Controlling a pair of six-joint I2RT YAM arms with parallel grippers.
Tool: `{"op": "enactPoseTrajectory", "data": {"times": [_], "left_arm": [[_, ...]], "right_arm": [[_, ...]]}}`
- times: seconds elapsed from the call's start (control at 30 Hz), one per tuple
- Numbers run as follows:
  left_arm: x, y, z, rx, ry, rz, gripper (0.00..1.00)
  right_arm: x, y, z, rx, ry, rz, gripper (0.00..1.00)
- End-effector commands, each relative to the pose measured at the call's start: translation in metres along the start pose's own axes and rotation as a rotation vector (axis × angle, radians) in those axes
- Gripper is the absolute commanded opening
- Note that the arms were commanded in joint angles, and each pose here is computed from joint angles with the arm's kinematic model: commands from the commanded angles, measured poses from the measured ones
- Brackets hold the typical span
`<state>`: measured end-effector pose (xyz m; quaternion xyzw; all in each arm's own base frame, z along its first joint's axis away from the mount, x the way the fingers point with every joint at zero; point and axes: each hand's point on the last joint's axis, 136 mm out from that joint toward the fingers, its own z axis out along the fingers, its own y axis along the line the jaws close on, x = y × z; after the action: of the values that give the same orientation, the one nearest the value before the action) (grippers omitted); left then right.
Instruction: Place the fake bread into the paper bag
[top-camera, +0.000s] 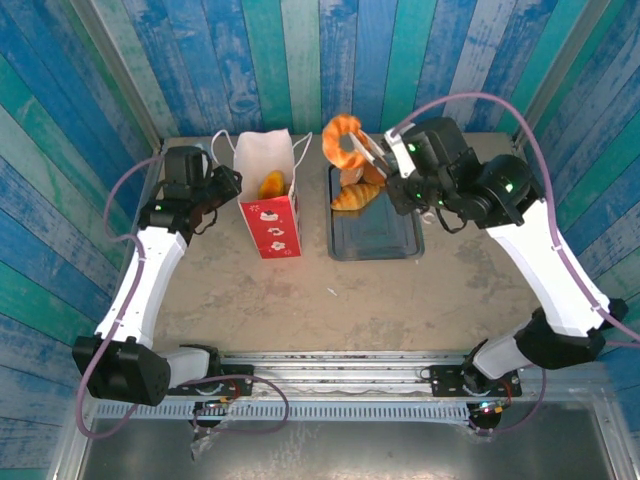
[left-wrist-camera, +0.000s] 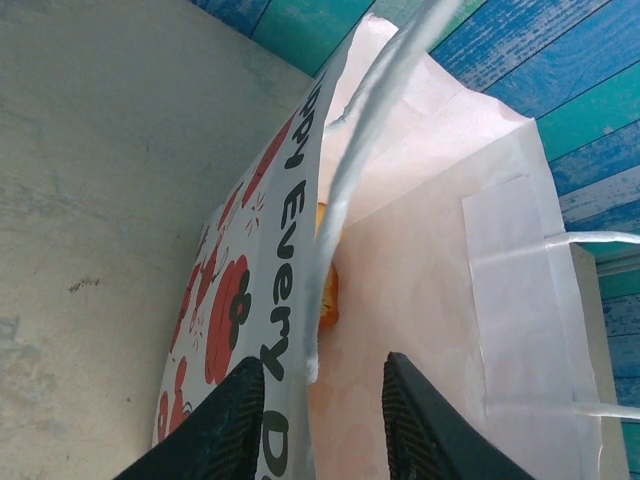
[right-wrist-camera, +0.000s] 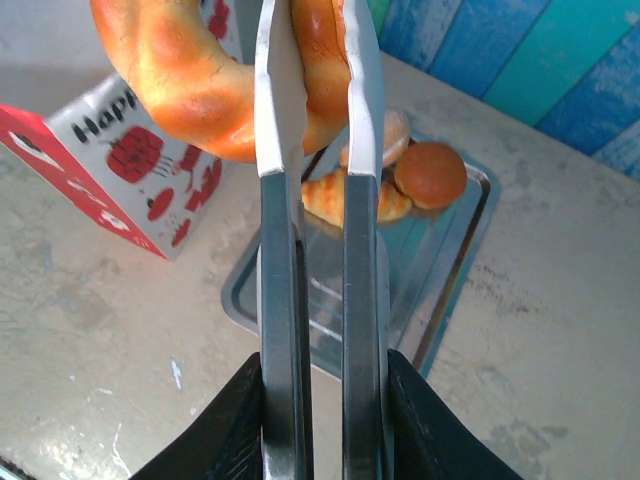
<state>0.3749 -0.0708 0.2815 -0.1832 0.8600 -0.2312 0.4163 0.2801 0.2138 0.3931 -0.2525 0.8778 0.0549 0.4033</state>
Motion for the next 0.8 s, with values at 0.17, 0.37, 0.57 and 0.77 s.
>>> {"op": "enactPoseTrajectory", "data": {"times": [0.17,0.37,0.57,0.77], "left_arm": [[-0.008,-0.009,0.004,0.021,-0.02,0.028,0.23],[-0.003,-0.002,0.013,-0.009,0.001,0.042,0.15],[-0.003,-0.002,0.013,-0.015,-0.001,0.054,0.09],[-0.004,-0.006,0.011,-0.004,-0.007,0.059,0.07]], "right_arm": [[-0.048,0.034,0.007,-0.011,-0.102,-0.072,0.3],[-0.073,0.059,0.023,-0.026,-0.155,-0.095,0.3],[-0.089,0.081,0.05,-0.031,-0.181,-0.12,0.3],[-0.095,0.094,0.083,0.011,-0.171,-0.153,0.31]]}}
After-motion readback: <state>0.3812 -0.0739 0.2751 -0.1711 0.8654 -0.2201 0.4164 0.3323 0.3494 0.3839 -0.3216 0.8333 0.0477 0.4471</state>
